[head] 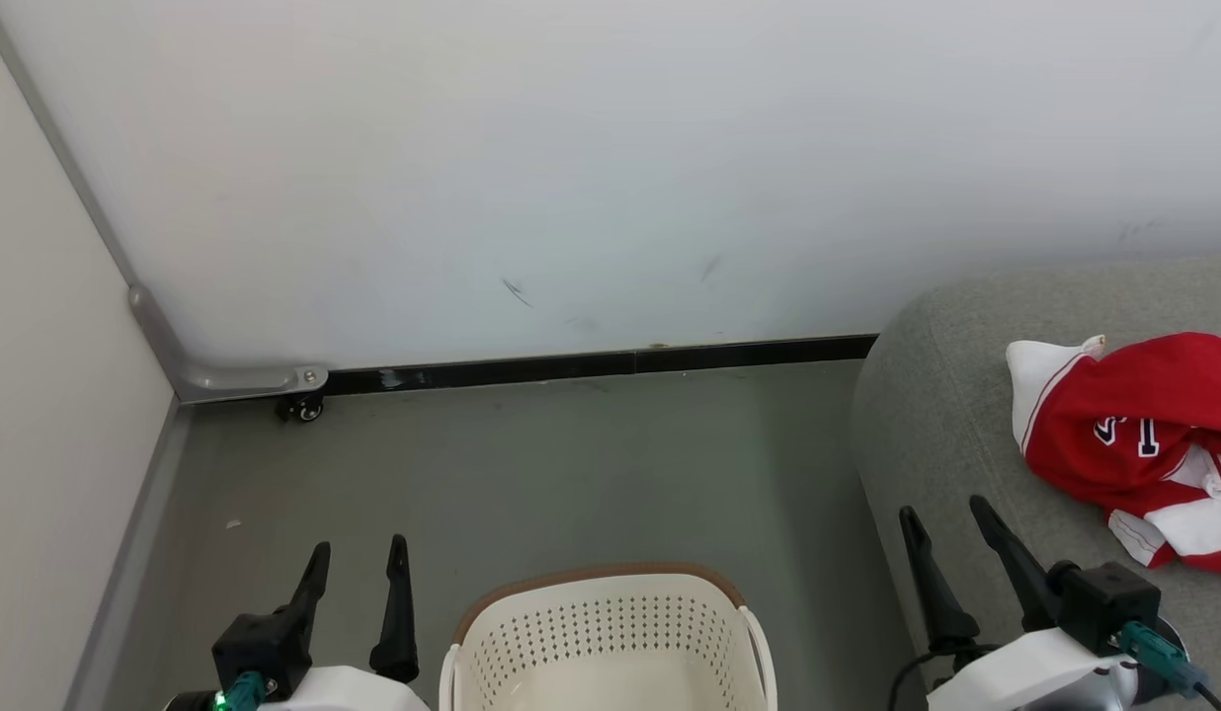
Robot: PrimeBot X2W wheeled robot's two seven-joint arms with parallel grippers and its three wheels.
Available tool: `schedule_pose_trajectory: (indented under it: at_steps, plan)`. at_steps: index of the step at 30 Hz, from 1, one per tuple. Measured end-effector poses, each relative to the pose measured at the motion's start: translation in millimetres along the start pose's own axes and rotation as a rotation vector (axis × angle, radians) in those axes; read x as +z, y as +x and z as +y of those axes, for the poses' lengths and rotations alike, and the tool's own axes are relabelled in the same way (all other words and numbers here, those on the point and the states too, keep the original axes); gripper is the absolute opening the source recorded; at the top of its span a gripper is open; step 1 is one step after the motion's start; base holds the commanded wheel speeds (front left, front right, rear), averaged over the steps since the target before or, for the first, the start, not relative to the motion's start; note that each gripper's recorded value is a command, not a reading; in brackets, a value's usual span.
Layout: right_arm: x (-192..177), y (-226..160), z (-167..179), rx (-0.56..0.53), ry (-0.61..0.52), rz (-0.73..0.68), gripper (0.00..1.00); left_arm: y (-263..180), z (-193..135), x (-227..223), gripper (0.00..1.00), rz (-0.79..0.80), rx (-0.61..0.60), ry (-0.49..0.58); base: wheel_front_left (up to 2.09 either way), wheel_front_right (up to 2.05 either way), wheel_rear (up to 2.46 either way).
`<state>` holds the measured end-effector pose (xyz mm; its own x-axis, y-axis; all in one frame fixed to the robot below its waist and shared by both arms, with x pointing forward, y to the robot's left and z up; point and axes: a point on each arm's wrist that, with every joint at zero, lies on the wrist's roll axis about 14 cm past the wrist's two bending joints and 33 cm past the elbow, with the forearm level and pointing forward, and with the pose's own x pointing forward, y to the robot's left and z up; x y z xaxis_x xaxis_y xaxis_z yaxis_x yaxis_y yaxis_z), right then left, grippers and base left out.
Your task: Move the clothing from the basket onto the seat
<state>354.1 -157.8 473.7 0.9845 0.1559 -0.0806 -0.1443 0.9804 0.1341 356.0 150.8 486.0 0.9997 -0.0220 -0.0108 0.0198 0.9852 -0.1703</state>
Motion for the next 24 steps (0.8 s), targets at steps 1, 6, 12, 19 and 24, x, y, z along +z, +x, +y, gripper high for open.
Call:
schedule_pose_trajectory:
  at_steps: [1,6,12,19,24]
  plan:
    - [3,0,1,0.0,0.004,-0.009,1.0,1,-1,0,1.0,-0.001,-0.004,0.0,0.0,0.0,0.0]
    - [3,-4,-1,-0.01,-0.012,-0.007,1.0,3,-7,-1,1.0,0.003,-0.018,0.0,0.0,0.0,0.0]
    - [-3,-12,-5,-0.033,-0.013,0.016,1.0,5,-9,-1,1.0,0.004,-0.017,-0.006,0.0,0.0,0.0]
    - [2,-10,-5,-0.039,-0.01,0.004,1.0,8,-6,2,1.0,-0.006,0.007,-0.012,0.0,0.0,0.0]
    - [4,-9,-5,-0.04,-0.009,-0.001,1.0,10,-4,5,1.0,-0.016,0.012,0.01,0.0,0.0,0.0]
